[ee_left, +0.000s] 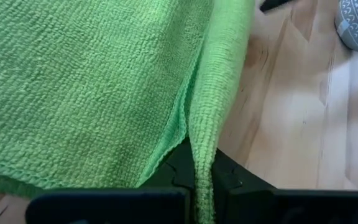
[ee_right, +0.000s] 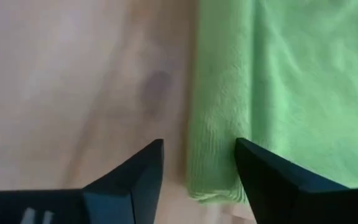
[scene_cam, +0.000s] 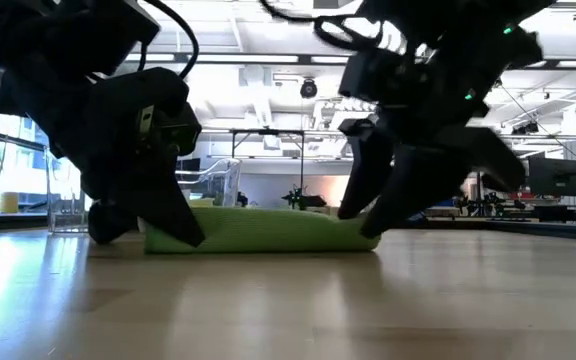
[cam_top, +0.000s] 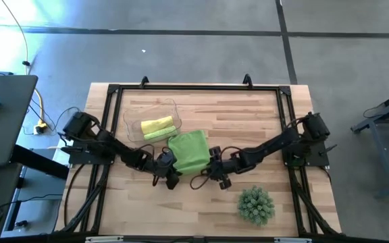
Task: Roll microfiber towels into tight, uniform cylinder then place into a basket
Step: Roll the green towel
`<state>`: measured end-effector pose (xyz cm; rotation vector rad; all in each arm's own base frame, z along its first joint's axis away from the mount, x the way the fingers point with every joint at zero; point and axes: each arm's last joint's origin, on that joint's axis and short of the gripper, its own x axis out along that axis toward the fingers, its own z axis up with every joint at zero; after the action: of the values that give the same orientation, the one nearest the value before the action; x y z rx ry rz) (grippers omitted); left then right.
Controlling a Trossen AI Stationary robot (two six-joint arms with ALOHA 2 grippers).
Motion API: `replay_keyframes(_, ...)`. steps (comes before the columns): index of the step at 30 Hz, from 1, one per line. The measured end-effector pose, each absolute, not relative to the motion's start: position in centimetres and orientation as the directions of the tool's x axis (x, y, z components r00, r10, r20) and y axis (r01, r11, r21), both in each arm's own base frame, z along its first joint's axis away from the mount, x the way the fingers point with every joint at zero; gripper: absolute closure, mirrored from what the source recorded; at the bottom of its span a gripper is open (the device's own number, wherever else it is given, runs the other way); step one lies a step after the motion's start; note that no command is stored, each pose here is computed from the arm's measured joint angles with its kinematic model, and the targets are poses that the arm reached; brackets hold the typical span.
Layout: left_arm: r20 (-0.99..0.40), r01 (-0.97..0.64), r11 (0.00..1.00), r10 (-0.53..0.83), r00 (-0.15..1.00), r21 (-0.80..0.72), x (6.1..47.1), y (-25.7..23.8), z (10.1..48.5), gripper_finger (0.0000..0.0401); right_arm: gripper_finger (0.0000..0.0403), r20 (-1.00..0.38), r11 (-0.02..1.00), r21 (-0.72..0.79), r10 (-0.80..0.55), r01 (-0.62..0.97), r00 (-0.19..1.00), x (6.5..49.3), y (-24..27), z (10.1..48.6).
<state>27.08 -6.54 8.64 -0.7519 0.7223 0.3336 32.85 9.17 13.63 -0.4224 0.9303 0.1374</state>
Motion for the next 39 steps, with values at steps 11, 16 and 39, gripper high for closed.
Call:
replay_keyframes(11, -0.720, -0.526, 0.709, 0.037, 0.693, -0.470, 26.3, -6.3, 10.1, 0.0362, 0.0225, -0.827, 0.950, -0.178, -0.003, -0.257, 0.563, 33.4, 7.0, 13.2)
replay_keyframes(16, -0.742, -0.562, 0.694, 0.059, 0.668, -0.450, 26.1, -6.2, 10.0, 0.0352, 0.0233, -0.861, 0.946, -0.230, -0.088, -0.229, 0.501, 32.1, 6.5, 14.3)
replay_keyframes(39, -0.750, -0.579, 0.686, 0.073, 0.657, -0.440, 26.0, -6.1, 9.9, 0.0350, 0.0234, -0.736, 0.905, -0.337, -0.082, -0.259, 0.672, 33.7, 10.5, 12.9)
